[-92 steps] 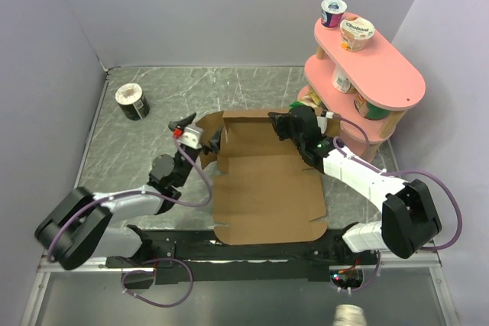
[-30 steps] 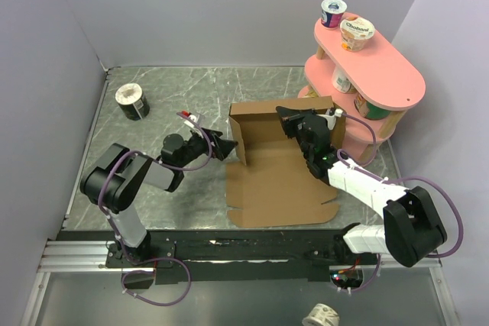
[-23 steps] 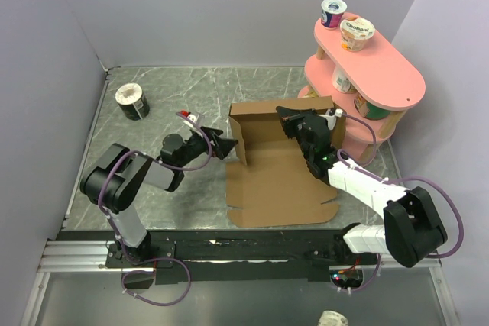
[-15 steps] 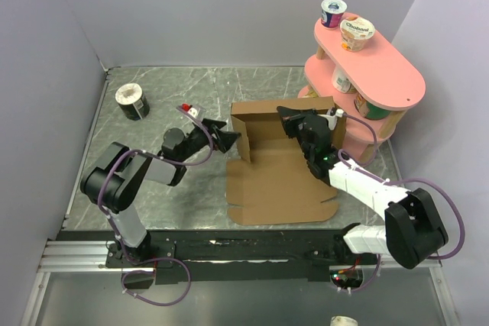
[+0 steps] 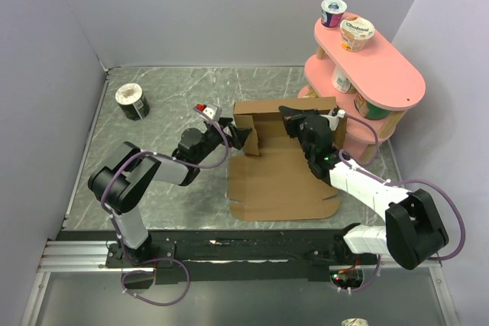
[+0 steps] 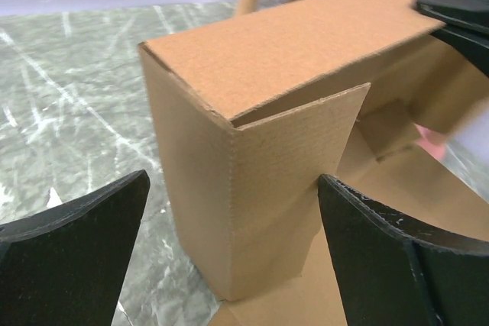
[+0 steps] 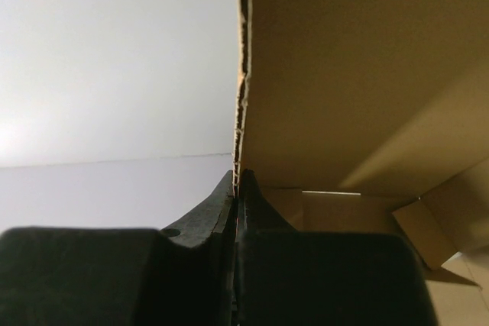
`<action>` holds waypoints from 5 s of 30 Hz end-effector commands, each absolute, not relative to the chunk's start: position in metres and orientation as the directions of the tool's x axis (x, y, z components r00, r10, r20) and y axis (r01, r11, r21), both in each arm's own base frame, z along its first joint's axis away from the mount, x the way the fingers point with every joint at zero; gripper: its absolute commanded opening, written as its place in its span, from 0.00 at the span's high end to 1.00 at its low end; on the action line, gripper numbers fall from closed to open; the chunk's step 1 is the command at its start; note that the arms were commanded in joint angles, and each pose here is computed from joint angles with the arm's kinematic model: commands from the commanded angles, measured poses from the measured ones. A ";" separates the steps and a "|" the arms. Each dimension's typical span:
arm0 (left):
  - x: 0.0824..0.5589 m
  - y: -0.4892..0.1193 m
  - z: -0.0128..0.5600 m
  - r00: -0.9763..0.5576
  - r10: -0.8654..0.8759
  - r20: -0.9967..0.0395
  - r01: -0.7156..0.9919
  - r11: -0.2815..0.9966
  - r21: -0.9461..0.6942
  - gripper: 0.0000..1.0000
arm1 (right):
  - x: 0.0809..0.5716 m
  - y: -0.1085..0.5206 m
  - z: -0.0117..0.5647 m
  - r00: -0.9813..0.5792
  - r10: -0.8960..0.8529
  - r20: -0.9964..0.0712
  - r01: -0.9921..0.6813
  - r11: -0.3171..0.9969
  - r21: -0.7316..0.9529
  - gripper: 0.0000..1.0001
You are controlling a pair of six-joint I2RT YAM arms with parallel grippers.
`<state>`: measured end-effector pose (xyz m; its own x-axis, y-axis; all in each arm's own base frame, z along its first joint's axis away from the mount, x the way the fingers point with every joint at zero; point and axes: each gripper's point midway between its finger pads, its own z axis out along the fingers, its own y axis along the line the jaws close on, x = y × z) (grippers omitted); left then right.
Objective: Fold the paper box
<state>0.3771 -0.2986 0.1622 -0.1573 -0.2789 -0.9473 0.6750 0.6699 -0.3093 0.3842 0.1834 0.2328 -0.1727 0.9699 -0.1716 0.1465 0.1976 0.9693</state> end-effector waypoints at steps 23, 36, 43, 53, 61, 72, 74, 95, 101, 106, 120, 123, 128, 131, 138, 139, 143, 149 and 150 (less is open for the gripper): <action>0.414 -0.277 0.133 -0.117 -0.137 -0.984 0.365 0.915 -0.171 0.19 | 0.364 0.170 0.220 -0.166 0.962 -0.219 0.141 0.243 0.960 1.00; 0.408 -0.295 0.153 -0.071 -0.241 -0.968 0.451 0.858 -0.247 0.09 | 0.357 0.171 0.206 -0.196 0.956 -0.218 0.187 0.254 0.949 1.00; 0.406 -0.303 0.164 -0.035 -0.266 -0.963 0.501 0.830 -0.247 0.37 | 0.356 0.172 0.204 -0.204 0.953 -0.224 0.190 0.263 0.946 1.00; 0.416 -0.296 0.161 -0.040 -0.292 -0.956 0.433 0.857 -0.280 0.60 | 0.356 0.175 0.201 -0.220 0.950 -0.220 0.197 0.264 0.944 1.00; 0.406 -0.303 0.163 -0.028 -0.295 -0.955 0.504 0.821 -0.268 0.21 | 0.356 0.178 0.202 -0.232 0.949 -0.215 0.197 0.262 0.945 1.00; 0.412 -0.301 0.176 -0.063 -0.371 -0.927 0.608 0.722 -0.330 0.05 | 0.355 0.185 0.204 -0.266 0.940 -0.212 0.178 0.264 0.948 1.00; 0.413 -0.305 0.176 -0.074 -0.362 -0.929 0.631 0.705 -0.324 0.02 | 0.356 0.187 0.203 -0.276 0.936 -0.217 0.175 0.271 0.946 1.00; 0.432 -0.295 0.184 -0.020 -0.374 -0.927 0.582 0.750 -0.315 0.38 | 0.357 0.197 0.198 -0.321 0.927 -0.194 0.192 0.264 0.945 1.00; 0.431 -0.294 0.180 0.016 -0.303 -0.953 0.498 0.829 -0.255 0.51 | 0.357 0.197 0.196 -0.318 0.930 -0.185 0.211 0.259 0.942 1.00; 0.428 -0.286 0.177 0.046 -0.236 -0.971 0.439 0.878 -0.192 0.55 | 0.357 0.195 0.196 -0.312 0.932 -0.186 0.229 0.264 0.937 1.00; 0.395 -0.303 0.179 0.109 -0.086 -0.990 0.598 0.801 -0.004 0.58 | 0.356 0.193 0.202 -0.315 0.919 -0.236 0.201 0.308 0.930 0.91; 0.392 -0.304 0.174 0.094 -0.072 -0.993 0.609 0.793 0.000 0.61 | 0.356 0.194 0.204 -0.322 0.908 -0.267 0.152 0.328 0.932 0.84; 0.387 -0.304 0.176 0.096 -0.076 -0.992 0.632 0.775 0.001 0.64 | 0.354 0.191 0.214 -0.309 0.889 -0.339 0.069 0.376 0.924 0.50; 0.385 -0.305 0.178 0.106 -0.076 -0.991 0.645 0.764 0.010 0.65 | 0.353 0.188 0.215 -0.299 0.887 -0.353 0.055 0.386 0.921 0.32; 0.390 -0.305 0.174 0.074 -0.059 -0.995 0.649 0.761 0.003 0.68 | 0.352 0.196 0.230 -0.321 0.841 -0.436 -0.038 0.448 0.893 0.14; 0.393 -0.302 0.172 0.060 -0.059 -0.996 0.643 0.766 -0.007 0.68 | 0.352 0.196 0.234 -0.320 0.833 -0.452 -0.048 0.462 0.886 0.11; 0.395 -0.295 0.168 0.021 -0.065 -0.998 0.653 0.756 -0.035 0.69 | 0.351 0.196 0.239 -0.327 0.783 -0.529 -0.079 0.536 0.841 0.00; 0.388 -0.297 0.165 0.043 -0.025 -0.999 0.698 0.716 0.012 0.68 | 0.356 0.194 0.230 -0.319 0.831 -0.457 -0.032 0.472 0.881 0.02; 0.386 -0.297 0.165 0.040 -0.026 -0.999 0.705 0.709 0.010 0.68 | 0.358 0.197 0.230 -0.327 0.832 -0.449 -0.035 0.464 0.885 0.02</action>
